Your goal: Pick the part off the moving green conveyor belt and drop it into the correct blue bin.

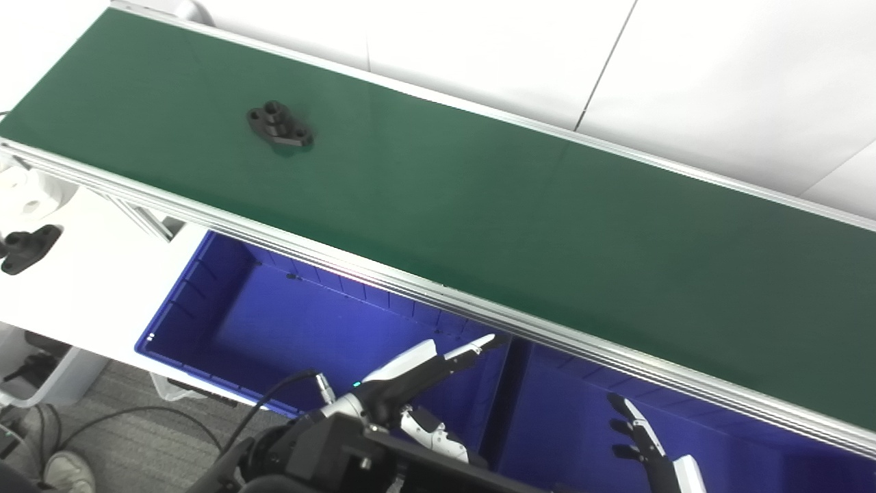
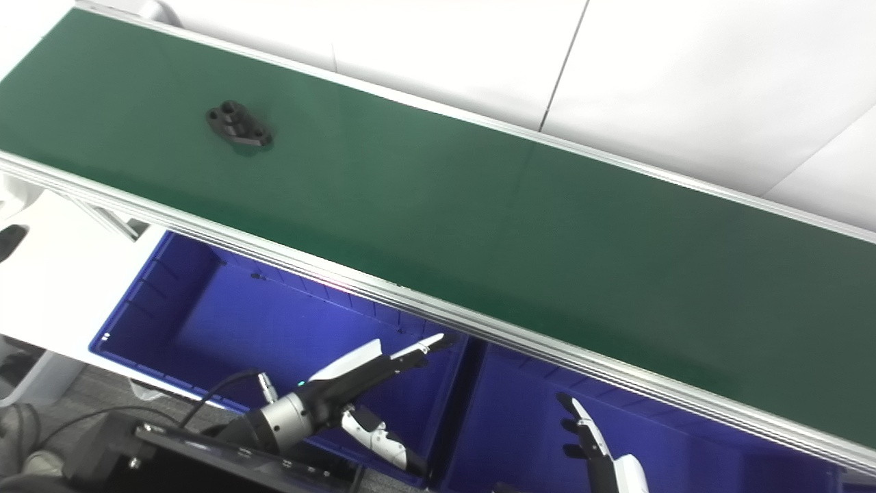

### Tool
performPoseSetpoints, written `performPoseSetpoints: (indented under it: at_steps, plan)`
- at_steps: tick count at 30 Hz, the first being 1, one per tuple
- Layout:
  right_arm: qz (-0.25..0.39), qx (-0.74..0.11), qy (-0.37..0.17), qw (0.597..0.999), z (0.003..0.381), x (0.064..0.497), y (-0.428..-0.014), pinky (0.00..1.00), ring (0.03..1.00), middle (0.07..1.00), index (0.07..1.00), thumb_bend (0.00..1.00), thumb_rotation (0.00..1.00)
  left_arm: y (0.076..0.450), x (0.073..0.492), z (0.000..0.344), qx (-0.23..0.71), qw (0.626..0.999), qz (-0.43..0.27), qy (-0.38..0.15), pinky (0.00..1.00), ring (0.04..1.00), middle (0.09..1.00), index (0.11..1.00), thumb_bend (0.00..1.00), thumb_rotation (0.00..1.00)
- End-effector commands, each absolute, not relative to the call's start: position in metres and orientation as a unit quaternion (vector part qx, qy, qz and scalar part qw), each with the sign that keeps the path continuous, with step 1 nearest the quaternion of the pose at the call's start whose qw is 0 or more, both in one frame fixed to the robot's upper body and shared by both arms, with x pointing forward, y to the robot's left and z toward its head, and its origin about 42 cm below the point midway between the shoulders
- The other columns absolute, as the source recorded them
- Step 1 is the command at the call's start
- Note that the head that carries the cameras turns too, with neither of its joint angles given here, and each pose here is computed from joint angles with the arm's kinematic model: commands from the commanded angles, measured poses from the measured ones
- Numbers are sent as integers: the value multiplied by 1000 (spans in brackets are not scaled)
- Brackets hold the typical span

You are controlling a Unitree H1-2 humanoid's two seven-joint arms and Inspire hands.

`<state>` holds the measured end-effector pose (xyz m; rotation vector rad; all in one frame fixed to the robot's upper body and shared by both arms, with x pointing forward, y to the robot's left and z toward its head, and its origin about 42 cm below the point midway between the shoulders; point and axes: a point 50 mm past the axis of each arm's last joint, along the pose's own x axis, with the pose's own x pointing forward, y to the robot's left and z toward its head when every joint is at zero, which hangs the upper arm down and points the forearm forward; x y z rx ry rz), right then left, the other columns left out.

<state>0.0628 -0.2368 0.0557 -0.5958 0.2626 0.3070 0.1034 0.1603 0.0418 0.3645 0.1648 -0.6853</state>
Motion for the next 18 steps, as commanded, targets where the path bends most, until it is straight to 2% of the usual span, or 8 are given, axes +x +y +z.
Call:
performPoseSetpoints:
  at_steps: [1,3,7,18]
  plan:
    - [147,-286,101,942,56,62,-242,749,871,919,914,810,347,157,106,44,175,926,-331,45,884,985,1000,1000,831,336]
    - [144,-282,94,944,52,62,-243,744,861,905,907,817,318,156,106,42,181,926,-330,44,864,976,1000,999,845,344]
    - [145,-292,86,942,48,62,-244,719,838,888,898,829,329,155,107,40,180,926,-329,44,844,964,1000,991,858,317]
    - [147,-281,73,946,38,64,-244,714,833,877,876,831,216,154,109,32,183,925,-330,43,839,966,1000,982,863,314]
